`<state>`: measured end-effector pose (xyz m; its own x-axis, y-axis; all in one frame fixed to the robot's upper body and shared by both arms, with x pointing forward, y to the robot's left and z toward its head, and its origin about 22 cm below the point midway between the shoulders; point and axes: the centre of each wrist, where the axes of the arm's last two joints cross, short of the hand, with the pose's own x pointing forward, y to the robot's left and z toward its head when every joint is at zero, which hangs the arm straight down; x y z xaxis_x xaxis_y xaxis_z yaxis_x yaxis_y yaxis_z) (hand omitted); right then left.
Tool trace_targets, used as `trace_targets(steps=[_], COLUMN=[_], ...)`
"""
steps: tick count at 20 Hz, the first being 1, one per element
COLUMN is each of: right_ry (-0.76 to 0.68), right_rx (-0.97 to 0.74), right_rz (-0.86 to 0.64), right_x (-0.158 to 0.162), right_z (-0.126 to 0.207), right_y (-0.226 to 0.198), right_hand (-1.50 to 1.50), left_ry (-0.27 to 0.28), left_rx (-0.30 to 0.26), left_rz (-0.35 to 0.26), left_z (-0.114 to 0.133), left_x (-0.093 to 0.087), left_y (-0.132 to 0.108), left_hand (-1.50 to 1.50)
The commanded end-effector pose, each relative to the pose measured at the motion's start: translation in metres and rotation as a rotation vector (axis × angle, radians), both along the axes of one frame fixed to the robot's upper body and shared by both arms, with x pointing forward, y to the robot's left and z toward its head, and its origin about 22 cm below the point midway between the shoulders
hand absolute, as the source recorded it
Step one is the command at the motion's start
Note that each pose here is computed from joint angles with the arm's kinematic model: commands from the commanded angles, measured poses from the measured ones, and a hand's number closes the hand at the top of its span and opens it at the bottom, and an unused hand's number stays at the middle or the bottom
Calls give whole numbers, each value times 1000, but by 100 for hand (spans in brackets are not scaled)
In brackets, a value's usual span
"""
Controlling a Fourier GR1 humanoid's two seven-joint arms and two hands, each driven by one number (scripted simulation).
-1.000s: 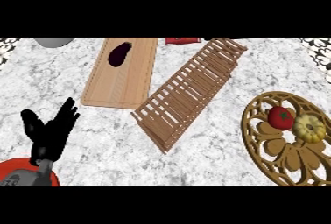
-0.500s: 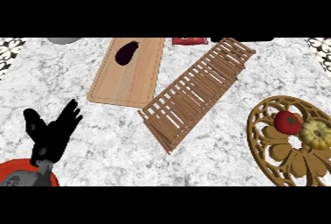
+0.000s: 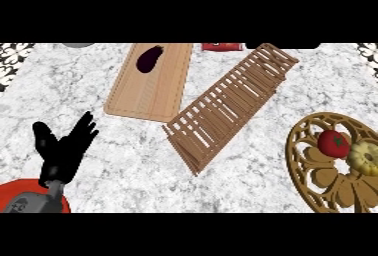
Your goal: Pick the tomato from the placemat and place it in the tiered shelf
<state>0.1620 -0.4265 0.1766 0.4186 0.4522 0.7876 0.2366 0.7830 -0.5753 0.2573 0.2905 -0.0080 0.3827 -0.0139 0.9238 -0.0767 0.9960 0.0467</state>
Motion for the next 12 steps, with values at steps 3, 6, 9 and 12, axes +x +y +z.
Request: trace_targets(steps=[3,6,9,12], right_ry=[82,153,220,296], right_rx=[-47,-123,-90,-114], right_rz=[-124,-152,-144,-126], right_x=[35,53,77,82], right_z=[11,26,2,6], right_y=[38,47,57,77], right_hand=[-150,-150,-150,-150], left_ry=[68,68,52,81], left_rx=[-21,1,14,3], left_rz=[-22,-1,-23,-16], left_z=[-14,-27,3,-13], left_x=[-5,-6,3,-7], left_y=[-23,-12,-9,-8], left_hand=[0,0,0,0])
